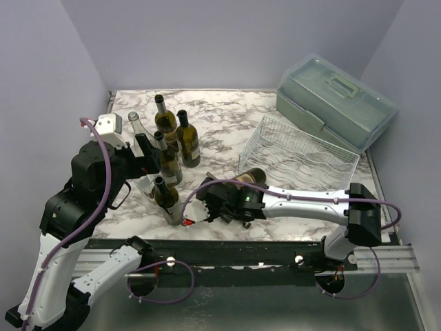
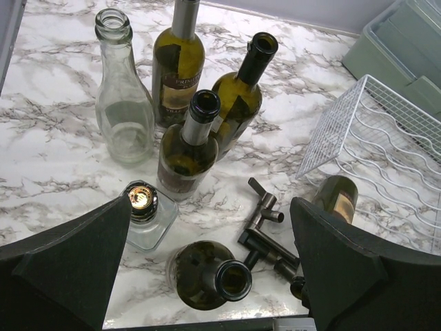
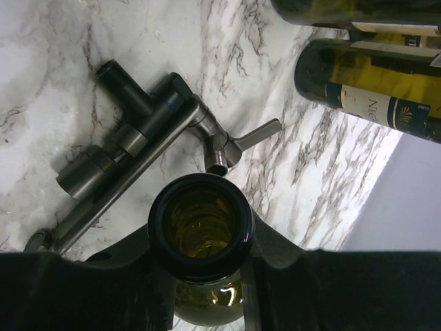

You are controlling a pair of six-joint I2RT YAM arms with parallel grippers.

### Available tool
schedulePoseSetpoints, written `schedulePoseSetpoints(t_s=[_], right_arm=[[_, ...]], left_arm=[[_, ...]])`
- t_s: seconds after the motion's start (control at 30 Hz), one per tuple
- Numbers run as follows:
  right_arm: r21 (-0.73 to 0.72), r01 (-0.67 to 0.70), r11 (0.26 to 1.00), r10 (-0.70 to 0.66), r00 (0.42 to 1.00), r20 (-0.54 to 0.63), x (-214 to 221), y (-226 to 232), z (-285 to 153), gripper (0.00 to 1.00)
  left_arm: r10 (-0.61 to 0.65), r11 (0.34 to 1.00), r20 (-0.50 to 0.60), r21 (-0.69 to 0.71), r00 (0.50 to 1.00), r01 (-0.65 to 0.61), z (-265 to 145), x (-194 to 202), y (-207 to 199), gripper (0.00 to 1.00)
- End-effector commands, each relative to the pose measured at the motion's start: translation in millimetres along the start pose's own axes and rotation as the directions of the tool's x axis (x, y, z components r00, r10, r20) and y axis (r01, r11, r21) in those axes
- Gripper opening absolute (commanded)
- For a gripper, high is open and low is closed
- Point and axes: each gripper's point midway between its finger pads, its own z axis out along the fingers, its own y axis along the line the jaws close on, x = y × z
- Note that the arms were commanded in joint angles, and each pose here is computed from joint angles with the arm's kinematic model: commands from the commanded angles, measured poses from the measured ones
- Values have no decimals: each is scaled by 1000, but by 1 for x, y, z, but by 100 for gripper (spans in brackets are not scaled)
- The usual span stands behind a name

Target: Put the wine bottle on the wine rack

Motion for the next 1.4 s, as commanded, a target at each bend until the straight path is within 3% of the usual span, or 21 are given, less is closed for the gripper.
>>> schedulePoseSetpoints(t_s=[0.0,0.67,0.87,1.37], right_arm=[[110,73,991,-63,993,-97,7,-30,-8,1],[183,193,964,-158,970,-186,20,-30,18,1],[232,213,949,-180,971,-154,22,-27,23,0],[373,358,856,-286,929,-234,44,-28,34,0]], left_arm=[[8,1000,19,0,1000,-8,-3,-2,2,99],[22,1000,29,-11,999,-22,-10,-6,6,99],[18,1000,41,-6,999,-18,-14,-7,7,99],[28,1000,50,-11,998,-28,-19,-5,12,99]])
